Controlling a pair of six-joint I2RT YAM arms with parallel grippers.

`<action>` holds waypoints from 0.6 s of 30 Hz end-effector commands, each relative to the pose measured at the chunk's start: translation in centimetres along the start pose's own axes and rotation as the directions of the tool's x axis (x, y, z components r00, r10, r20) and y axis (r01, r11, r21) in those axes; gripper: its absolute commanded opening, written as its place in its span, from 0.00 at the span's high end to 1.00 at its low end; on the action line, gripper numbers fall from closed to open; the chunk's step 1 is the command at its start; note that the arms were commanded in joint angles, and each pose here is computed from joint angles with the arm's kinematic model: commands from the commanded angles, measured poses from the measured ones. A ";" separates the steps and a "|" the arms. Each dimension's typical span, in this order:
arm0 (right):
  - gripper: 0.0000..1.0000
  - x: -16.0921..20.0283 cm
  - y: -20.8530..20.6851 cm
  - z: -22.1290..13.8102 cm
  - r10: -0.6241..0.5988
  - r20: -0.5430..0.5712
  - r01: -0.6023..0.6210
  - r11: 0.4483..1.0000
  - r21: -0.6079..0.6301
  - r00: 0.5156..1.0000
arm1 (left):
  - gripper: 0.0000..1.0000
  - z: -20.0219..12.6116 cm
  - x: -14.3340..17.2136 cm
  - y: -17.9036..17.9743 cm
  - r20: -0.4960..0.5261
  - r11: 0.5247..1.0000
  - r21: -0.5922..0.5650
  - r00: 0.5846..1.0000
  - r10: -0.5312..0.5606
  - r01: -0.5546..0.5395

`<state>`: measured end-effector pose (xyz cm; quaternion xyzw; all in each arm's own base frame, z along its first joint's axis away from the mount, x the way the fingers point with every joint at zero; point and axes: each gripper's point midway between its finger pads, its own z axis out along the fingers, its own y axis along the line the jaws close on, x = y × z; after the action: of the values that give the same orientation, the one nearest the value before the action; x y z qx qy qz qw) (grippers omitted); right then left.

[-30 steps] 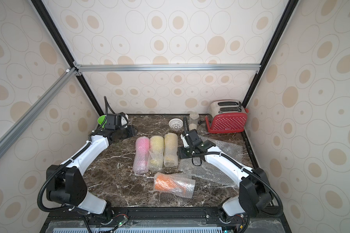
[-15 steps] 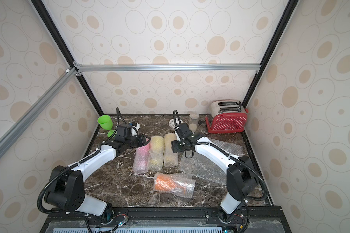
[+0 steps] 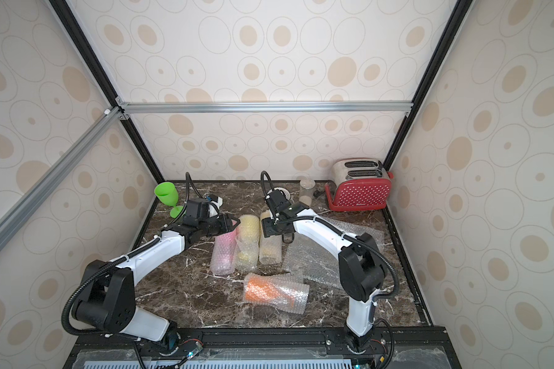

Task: Unpack wine glasses from bubble wrap
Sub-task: Adjust the bubble wrap at the center of the board.

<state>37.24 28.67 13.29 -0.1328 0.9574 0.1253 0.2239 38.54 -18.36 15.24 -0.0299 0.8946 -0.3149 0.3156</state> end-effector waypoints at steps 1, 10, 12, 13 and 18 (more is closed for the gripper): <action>0.33 0.3 0.2 1.1 -0.015 -0.036 0.017 0.999 0.051 0.999 | 0.50 0.1 -0.2 -0.6 0.008 1.000 0.023 1.000 0.001 -0.001; 0.39 0.8 -0.5 3.5 -0.022 -0.068 0.030 0.993 0.117 0.997 | 0.51 0.0 0.2 -0.6 0.006 0.999 0.033 1.000 -0.005 0.005; 0.41 1.0 -0.7 3.5 -0.021 -0.057 0.027 0.992 0.123 0.998 | 0.51 -0.1 0.2 -0.9 0.003 0.999 0.046 1.000 -0.008 0.008; 0.42 1.0 -0.8 3.4 -0.021 -0.054 0.028 0.993 0.119 0.998 | 0.51 0.0 0.1 -1.1 0.003 0.999 0.052 1.000 -0.012 0.012; 0.53 1.3 -0.7 3.4 0.008 -0.043 -0.005 0.998 0.061 0.999 | 0.51 0.3 0.4 -3.0 -0.024 0.995 0.098 1.000 -0.004 0.006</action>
<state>38.00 28.98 8.68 -0.1352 0.9672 0.0749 0.2016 37.81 -19.30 14.95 -0.0268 0.8924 -0.3348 0.3014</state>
